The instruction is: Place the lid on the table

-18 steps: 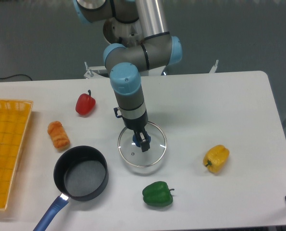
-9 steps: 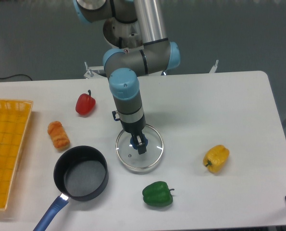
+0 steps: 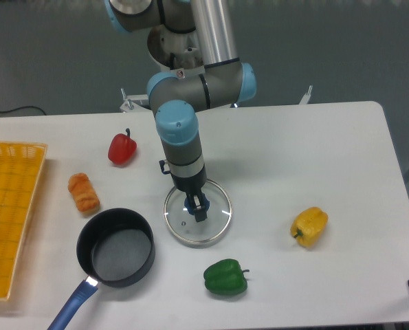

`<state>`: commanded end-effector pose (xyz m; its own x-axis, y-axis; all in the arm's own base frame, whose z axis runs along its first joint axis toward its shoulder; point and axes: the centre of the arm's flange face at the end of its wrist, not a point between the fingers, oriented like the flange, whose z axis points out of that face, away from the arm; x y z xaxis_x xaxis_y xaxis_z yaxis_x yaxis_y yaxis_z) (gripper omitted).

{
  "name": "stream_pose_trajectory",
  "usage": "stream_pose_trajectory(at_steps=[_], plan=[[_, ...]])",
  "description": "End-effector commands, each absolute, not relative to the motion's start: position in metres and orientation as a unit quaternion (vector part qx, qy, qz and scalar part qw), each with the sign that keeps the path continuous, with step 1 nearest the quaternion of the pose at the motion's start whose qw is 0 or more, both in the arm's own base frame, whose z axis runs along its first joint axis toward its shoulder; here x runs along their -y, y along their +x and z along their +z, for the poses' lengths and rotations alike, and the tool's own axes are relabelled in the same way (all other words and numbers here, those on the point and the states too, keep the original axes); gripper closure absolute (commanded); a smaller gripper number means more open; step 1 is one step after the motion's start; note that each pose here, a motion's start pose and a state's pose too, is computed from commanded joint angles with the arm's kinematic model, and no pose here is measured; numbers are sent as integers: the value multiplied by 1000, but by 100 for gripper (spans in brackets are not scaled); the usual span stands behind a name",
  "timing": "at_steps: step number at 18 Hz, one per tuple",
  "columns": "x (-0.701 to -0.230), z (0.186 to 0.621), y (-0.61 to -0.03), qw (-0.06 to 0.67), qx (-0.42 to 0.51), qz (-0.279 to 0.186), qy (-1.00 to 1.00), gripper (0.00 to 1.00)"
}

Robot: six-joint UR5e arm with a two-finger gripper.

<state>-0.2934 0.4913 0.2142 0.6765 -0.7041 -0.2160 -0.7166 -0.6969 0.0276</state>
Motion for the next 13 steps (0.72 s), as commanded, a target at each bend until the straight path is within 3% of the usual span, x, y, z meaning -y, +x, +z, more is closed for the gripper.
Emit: stream_pose_trajectory(at_steps=[13], plan=[[-496,210,-294,40,-395,103,-912,41]])
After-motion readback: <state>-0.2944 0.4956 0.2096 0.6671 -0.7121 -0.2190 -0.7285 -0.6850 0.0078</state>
